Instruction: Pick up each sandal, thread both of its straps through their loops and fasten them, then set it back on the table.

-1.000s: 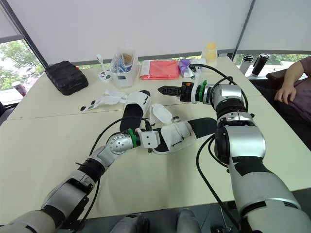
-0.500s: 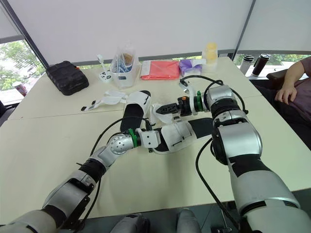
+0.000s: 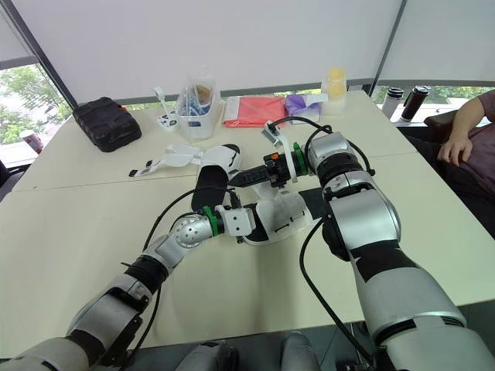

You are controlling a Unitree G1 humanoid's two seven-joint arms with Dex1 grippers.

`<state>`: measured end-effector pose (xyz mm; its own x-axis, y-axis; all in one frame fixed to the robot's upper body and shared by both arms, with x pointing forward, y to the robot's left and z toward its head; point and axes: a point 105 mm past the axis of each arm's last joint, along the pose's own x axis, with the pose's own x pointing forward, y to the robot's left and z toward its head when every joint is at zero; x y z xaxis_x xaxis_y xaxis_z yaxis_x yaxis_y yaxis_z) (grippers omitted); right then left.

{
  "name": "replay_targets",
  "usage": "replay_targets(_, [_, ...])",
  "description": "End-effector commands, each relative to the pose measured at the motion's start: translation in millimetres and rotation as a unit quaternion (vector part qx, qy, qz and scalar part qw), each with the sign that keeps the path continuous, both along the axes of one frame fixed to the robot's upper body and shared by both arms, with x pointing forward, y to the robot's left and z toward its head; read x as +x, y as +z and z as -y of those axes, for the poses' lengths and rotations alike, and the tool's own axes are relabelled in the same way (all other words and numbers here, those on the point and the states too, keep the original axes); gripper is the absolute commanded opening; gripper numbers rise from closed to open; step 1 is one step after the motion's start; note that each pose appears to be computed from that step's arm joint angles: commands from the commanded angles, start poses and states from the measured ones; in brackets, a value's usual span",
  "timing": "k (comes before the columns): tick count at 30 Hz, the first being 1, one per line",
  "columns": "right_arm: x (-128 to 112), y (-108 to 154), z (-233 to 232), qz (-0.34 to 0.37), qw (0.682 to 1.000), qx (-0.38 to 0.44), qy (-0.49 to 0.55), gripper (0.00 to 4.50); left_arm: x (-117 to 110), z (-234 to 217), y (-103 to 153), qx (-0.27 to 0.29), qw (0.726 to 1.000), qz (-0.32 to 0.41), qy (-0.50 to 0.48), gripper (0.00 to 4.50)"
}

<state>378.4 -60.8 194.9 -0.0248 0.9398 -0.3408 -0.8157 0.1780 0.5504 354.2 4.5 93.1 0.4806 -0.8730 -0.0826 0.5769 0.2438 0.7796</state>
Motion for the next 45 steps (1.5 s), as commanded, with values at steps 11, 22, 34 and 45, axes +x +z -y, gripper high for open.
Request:
replay_targets(11, [3,44,-4,0.014,0.996,0.091,-0.016,4.45,-13,6,-33,0.041,0.998,-0.036,-0.015,0.00])
replay_targets(22, [14,64,-8,0.020,0.983,0.166,-0.070,1.64,-14,7,-34,0.043,0.998,-0.038,-0.019,0.00])
replay_targets(34, [7,93,17,0.286,0.948,0.136,-0.017,0.04,-16,6,-35,0.043,0.998,-0.041,-0.021,0.00])
replay_targets(45, [-84,79,20,0.552,0.827,0.102,0.007,0.04,-2,-6,-29,0.053,0.998,-0.039,-0.012,0.00])
